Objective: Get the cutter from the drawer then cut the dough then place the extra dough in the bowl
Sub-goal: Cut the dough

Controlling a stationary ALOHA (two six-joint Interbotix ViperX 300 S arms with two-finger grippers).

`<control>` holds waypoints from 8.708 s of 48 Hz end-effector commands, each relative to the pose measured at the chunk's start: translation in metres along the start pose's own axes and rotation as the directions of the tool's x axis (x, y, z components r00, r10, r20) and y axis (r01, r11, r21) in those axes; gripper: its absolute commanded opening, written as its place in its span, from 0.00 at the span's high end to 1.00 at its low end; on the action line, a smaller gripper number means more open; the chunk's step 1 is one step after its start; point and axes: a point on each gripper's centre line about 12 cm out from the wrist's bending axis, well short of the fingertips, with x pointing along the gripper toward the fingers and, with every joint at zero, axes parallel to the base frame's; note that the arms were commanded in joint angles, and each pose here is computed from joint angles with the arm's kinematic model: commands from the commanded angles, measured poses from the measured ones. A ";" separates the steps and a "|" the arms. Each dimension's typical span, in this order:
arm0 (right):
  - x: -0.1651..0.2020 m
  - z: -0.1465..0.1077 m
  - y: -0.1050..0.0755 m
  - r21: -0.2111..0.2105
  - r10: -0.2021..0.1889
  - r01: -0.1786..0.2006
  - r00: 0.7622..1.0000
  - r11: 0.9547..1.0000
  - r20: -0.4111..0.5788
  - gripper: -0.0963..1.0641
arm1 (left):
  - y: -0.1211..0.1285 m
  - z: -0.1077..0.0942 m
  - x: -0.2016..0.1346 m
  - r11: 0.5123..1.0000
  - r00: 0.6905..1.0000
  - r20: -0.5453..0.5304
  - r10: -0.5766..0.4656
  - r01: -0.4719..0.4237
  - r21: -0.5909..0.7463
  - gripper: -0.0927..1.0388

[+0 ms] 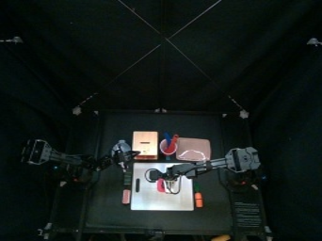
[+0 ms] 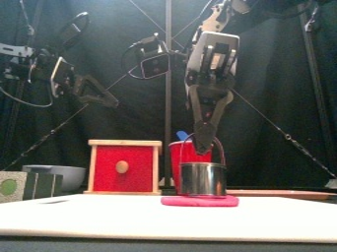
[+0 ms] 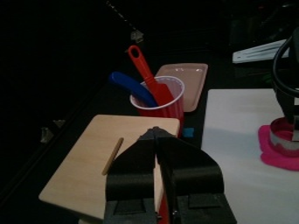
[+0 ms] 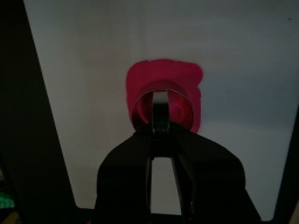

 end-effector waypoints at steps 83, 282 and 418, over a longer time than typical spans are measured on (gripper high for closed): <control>-0.086 -0.064 -0.029 -0.106 -0.010 0.135 0.664 0.985 0.748 0.15 | -0.055 0.035 0.032 0.953 0.983 0.072 -0.166 0.179 -0.244 0.28; 0.066 -0.129 0.007 0.052 -0.032 -0.003 0.757 0.999 0.653 0.43 | -0.167 -0.067 0.094 0.902 0.883 -0.225 -0.412 0.361 -0.235 0.44; 0.086 -0.130 -0.004 0.027 -0.039 0.029 0.859 0.999 0.511 0.43 | -0.179 -0.118 0.086 0.904 0.760 -0.492 -0.425 0.329 -0.274 0.44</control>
